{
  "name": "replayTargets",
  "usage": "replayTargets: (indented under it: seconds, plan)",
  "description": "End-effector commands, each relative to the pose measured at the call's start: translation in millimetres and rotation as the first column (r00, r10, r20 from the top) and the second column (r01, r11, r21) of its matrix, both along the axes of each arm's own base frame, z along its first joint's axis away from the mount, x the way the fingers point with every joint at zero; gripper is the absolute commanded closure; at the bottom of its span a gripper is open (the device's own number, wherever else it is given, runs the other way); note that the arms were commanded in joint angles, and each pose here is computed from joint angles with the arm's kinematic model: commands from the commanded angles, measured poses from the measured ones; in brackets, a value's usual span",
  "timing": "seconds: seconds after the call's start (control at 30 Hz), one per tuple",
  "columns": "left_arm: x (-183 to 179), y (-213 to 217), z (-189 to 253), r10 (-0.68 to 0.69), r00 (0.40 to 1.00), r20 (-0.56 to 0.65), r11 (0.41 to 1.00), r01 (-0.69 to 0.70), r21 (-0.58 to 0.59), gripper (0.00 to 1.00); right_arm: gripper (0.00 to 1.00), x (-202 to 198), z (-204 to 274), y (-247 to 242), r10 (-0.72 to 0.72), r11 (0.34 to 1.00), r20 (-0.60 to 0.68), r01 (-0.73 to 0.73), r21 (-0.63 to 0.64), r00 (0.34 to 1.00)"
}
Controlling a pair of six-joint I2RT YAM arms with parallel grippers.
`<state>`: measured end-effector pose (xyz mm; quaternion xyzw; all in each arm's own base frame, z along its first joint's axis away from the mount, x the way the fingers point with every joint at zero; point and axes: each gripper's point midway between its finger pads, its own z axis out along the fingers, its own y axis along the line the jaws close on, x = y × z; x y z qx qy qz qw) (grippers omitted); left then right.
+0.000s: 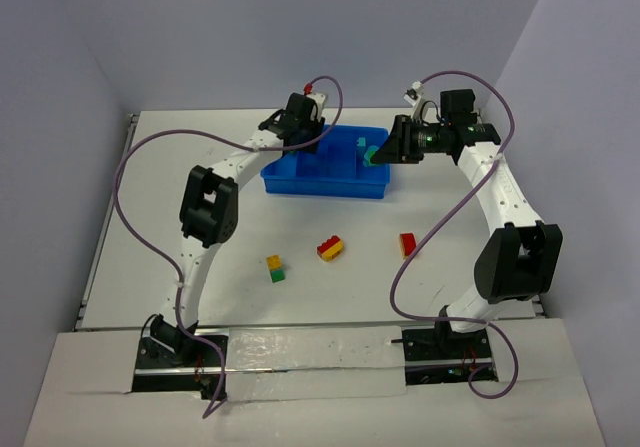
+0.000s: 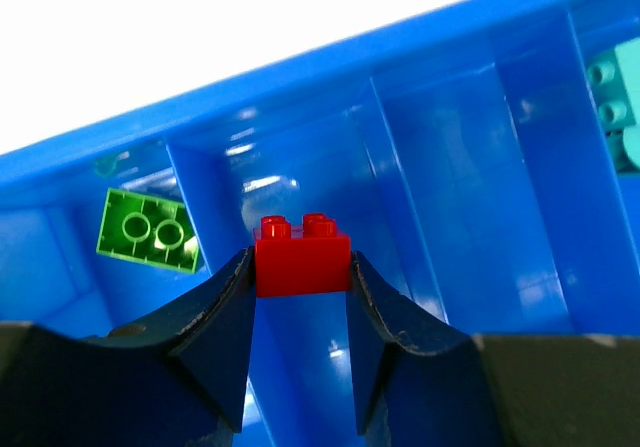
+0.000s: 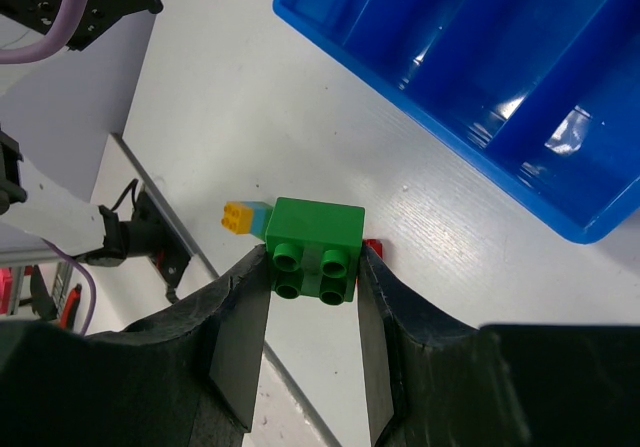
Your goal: Sort the legos into containers by color
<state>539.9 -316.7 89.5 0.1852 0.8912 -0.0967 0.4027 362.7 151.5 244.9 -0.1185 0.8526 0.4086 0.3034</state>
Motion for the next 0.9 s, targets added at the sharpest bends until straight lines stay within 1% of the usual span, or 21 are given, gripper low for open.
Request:
replayTargets:
  seconds: [0.0,0.07,0.2,0.37,0.5,0.6,0.67,0.8,0.87]
  plan:
    - [21,-12,20,0.022,0.996,0.082,0.998,-0.017,-0.061,0.77,1.00,6,12,-3,0.000,1.000,0.051,0.000,0.000,0.999]
    - [23,-13,18,0.024,0.996,0.086,0.998,-0.019,-0.062,0.75,1.00,6,12,-3,0.000,1.000,0.048,0.000,0.001,0.999]
    - [27,-14,17,0.030,0.994,0.104,0.998,-0.024,-0.059,0.65,1.00,6,11,-2,0.005,1.000,0.045,-0.005,0.002,0.999]
    - [31,-15,15,0.030,0.993,0.118,0.998,-0.023,-0.057,0.57,1.00,5,9,-2,0.007,1.000,0.039,-0.007,0.003,0.999]
    - [33,-17,18,0.030,0.991,0.133,0.998,-0.022,-0.060,0.43,1.00,5,9,-2,0.009,1.000,0.036,-0.010,0.005,0.999]
    - [35,-17,22,0.031,0.989,0.144,0.998,-0.022,-0.060,0.37,1.00,5,8,-1,0.013,1.000,0.033,-0.013,0.004,0.999]
    - [36,-17,26,0.031,0.987,0.155,0.998,-0.021,-0.060,0.30,1.00,4,7,-1,0.013,1.000,0.029,-0.014,0.005,0.999]
    - [36,-17,41,0.023,0.984,0.174,0.998,-0.012,-0.066,0.27,1.00,4,8,-1,0.013,1.000,0.031,-0.013,0.006,0.999]
    - [35,-16,64,0.016,0.978,0.206,0.997,-0.001,-0.074,0.27,1.00,3,7,0,0.013,1.000,0.027,-0.014,0.010,1.000]
